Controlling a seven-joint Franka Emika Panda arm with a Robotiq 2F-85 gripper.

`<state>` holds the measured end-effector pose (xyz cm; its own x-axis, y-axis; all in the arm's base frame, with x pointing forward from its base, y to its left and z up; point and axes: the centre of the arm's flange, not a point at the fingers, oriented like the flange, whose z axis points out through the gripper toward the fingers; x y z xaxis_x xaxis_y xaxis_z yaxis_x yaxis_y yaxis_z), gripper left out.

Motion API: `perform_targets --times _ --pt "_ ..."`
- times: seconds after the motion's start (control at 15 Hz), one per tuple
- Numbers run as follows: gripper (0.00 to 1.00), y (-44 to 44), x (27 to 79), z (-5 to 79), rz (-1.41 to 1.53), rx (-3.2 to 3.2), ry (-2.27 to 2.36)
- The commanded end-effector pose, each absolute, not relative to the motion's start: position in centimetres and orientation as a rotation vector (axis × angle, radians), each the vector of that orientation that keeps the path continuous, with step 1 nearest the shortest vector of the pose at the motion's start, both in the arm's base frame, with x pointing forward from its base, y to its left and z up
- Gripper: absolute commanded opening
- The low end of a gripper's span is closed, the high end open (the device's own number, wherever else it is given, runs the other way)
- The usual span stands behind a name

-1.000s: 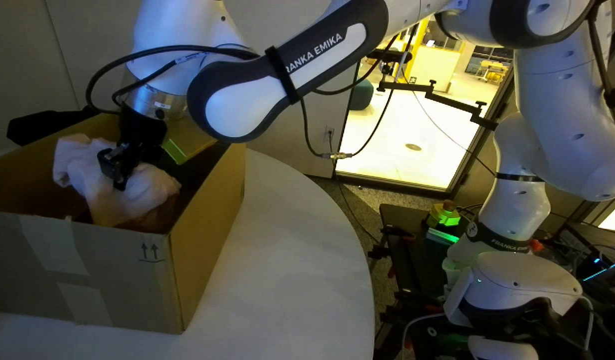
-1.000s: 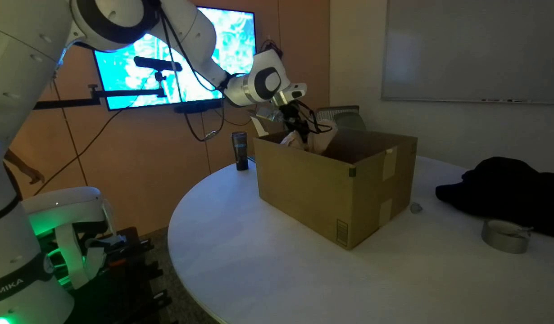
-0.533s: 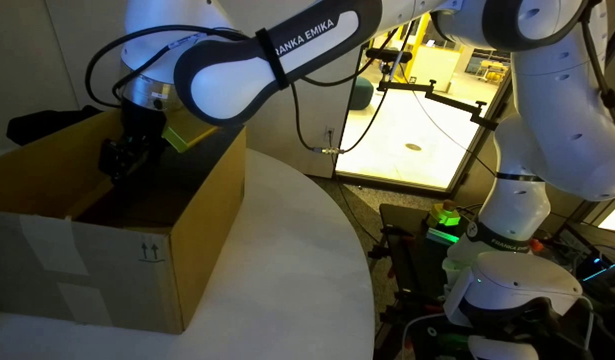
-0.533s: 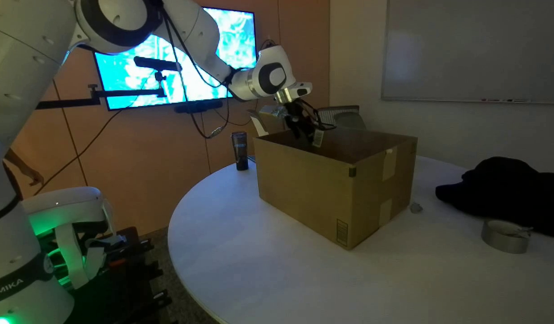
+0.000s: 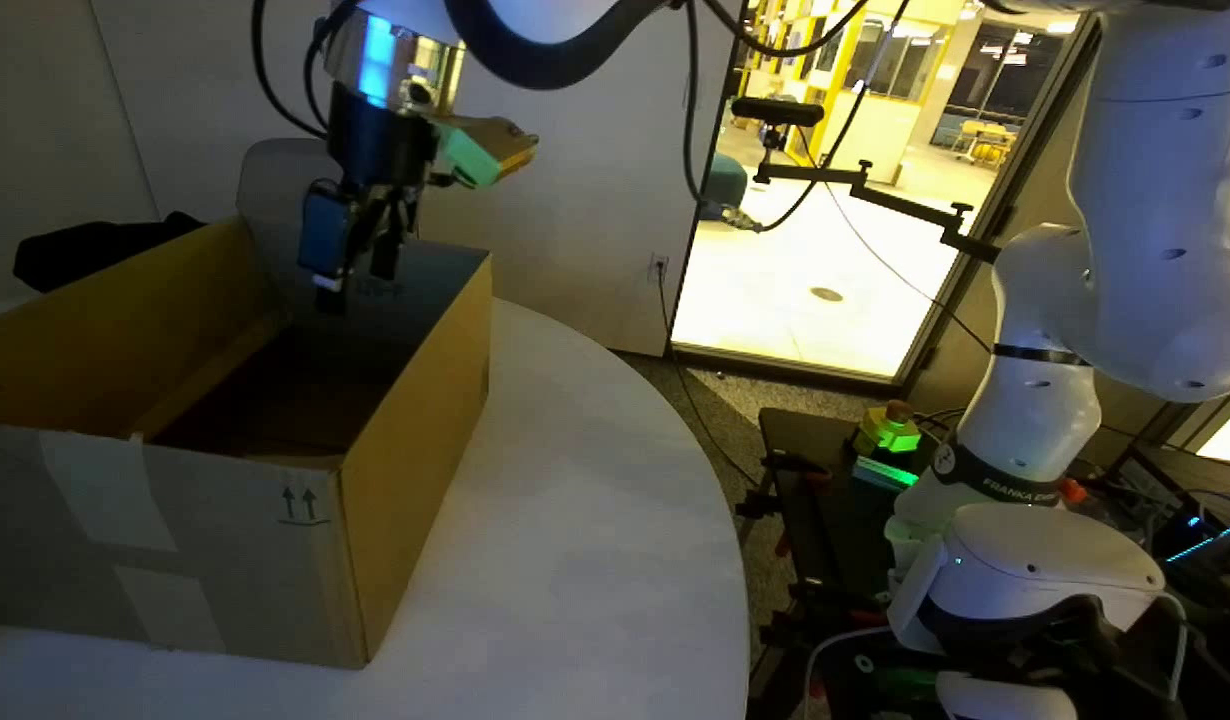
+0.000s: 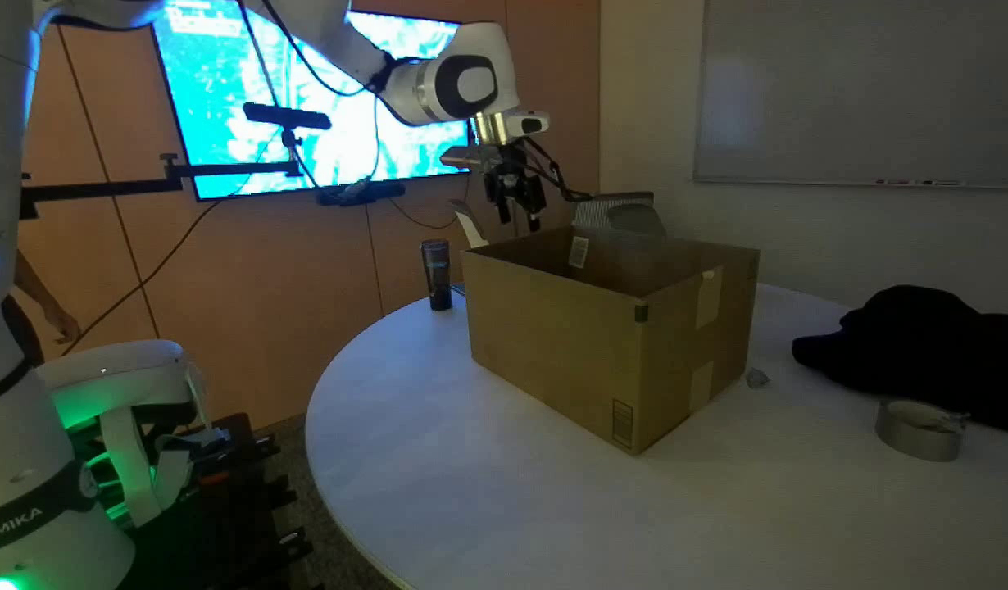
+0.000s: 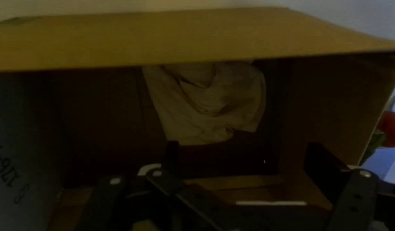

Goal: Put the marker on the towel and wrap it, then put it in the box

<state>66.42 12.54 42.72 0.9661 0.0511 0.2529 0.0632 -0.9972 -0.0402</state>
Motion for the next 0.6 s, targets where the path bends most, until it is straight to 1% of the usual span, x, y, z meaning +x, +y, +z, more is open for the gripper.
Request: perform_targets --times 0.0,0.27,0.53 --pt "1.00 10.4 58.3 46.5 -0.290 -3.031 -0.146" --pt "1.00 9.6 51.1 48.3 -0.195 -2.976 -0.175" --pt "1.00 9.7 43.4 47.9 -0.099 -2.946 -0.150"
